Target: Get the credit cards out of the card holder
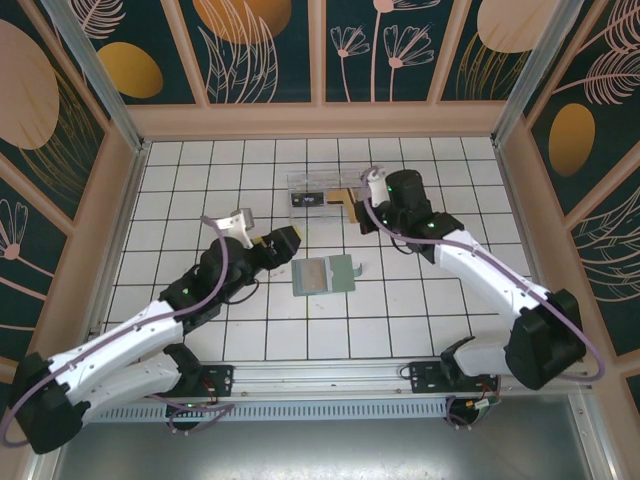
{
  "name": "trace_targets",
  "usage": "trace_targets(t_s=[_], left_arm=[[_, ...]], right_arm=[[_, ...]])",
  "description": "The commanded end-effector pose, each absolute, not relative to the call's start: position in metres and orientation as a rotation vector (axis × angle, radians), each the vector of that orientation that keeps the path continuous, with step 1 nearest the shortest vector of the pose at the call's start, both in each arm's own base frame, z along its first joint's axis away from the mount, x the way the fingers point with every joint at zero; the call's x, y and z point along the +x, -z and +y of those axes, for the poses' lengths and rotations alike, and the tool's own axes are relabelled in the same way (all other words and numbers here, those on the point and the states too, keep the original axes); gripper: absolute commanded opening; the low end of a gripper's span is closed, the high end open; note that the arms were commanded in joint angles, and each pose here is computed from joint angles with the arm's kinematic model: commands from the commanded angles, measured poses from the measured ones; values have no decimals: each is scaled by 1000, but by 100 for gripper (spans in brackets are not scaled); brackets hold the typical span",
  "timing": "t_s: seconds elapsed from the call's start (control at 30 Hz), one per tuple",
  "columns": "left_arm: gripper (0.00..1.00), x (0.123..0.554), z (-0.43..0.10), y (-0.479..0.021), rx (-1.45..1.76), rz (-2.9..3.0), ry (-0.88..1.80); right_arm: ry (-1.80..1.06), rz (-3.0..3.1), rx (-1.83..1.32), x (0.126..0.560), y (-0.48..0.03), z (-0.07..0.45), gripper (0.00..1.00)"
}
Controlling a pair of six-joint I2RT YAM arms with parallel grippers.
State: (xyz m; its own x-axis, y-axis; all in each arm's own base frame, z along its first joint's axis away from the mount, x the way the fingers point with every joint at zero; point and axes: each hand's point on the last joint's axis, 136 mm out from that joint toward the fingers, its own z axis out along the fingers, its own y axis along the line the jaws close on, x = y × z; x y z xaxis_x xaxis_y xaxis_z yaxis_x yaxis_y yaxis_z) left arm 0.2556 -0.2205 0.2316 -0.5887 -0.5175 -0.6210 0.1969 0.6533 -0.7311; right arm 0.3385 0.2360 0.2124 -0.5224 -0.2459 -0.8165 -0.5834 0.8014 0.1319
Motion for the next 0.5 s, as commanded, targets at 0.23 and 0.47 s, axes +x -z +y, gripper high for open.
trace_targets(t_s=[0.23,0.47], left_arm=[[99,231,-178,-208,-266,1950,913],[98,221,-170,-203,-264,1936,939]], right_arm=[[-56,1998,-1336,362,-188,249,0],[144,1918,-1653,374,-152,244,0]])
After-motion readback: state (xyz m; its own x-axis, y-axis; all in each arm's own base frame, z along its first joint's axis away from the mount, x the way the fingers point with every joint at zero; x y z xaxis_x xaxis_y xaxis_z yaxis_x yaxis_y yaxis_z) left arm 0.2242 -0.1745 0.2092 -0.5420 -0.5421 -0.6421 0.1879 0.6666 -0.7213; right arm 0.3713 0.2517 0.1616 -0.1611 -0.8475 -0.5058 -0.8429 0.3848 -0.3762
